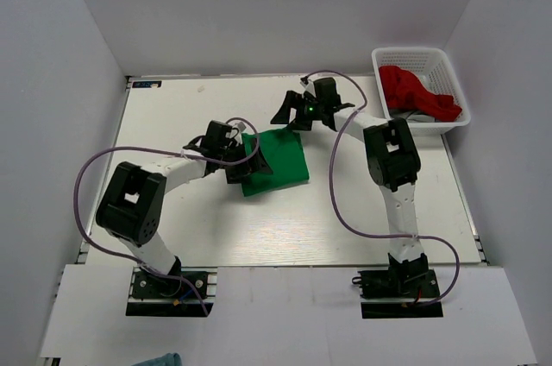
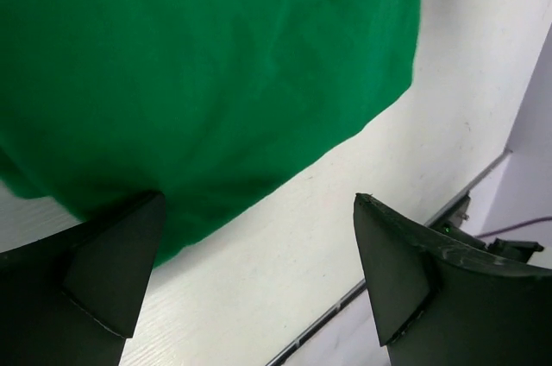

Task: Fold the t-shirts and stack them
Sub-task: Smooth out wrinkles on the folded tshirt, then put the neatly folded tshirt into the corner of the board with the left arm

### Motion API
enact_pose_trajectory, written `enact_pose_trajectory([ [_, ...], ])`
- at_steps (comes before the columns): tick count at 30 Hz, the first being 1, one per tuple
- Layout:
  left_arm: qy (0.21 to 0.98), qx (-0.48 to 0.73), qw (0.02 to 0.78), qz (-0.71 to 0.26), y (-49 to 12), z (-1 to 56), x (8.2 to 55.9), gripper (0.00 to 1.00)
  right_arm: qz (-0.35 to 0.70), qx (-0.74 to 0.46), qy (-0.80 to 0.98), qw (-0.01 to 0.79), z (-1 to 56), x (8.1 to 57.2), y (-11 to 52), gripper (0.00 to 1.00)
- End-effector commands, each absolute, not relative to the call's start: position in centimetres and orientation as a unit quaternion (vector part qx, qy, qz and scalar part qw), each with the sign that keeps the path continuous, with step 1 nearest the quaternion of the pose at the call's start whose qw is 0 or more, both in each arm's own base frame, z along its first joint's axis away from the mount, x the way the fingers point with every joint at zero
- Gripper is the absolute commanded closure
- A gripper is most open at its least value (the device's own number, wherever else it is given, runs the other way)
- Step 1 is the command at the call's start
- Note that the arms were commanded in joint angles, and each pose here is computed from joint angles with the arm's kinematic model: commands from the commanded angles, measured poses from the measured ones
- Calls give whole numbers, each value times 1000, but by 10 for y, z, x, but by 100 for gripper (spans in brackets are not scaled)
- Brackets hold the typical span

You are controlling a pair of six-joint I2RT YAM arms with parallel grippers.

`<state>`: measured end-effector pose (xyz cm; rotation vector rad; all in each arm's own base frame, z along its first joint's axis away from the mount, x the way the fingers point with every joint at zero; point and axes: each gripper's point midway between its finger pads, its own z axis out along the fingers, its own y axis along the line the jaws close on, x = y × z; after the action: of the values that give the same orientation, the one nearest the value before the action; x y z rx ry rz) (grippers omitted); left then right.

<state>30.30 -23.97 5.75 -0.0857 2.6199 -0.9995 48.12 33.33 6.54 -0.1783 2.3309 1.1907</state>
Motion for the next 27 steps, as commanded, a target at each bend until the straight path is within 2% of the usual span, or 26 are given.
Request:
enact_pose_trajectory([
  [1,905,-8,257,-338,-232,124,324,0,434,-116,838,311,135,482,331,10],
  [2,905,-11,266,-332,-228,130,324,0,430,-130,833,323,155,476,326,10],
  [6,910,-85,313,-258,-193,143,328,0,398,-128,837,353,175,446,304,10],
  [7,914,-100,312,-239,-186,138,328,0,392,-121,844,345,171,420,291,10],
  [10,931,-143,294,-162,-163,118,330,0,360,-80,868,334,145,389,264,10],
  [12,935,-158,282,-145,-161,114,335,0,356,-71,859,362,166,376,254,10],
  [13,939,-163,271,-136,-159,104,340,0,342,-55,875,339,140,361,243,10],
  [14,938,-170,270,-138,-161,101,343,0,344,-57,867,355,153,356,239,10],
  [16,938,-181,263,-137,-164,84,349,0,329,-47,880,340,142,346,230,10],
  [21,949,-188,225,-112,-168,43,360,17,320,-37,884,339,145,332,219,10],
  [22,954,-181,215,-107,-173,37,357,26,319,-37,886,334,141,328,219,10],
  [25,957,-161,195,-145,-192,21,363,39,312,-31,894,319,132,324,215,10],
  [27,958,-149,182,-162,-200,14,361,53,308,-26,900,308,121,318,211,10],
])
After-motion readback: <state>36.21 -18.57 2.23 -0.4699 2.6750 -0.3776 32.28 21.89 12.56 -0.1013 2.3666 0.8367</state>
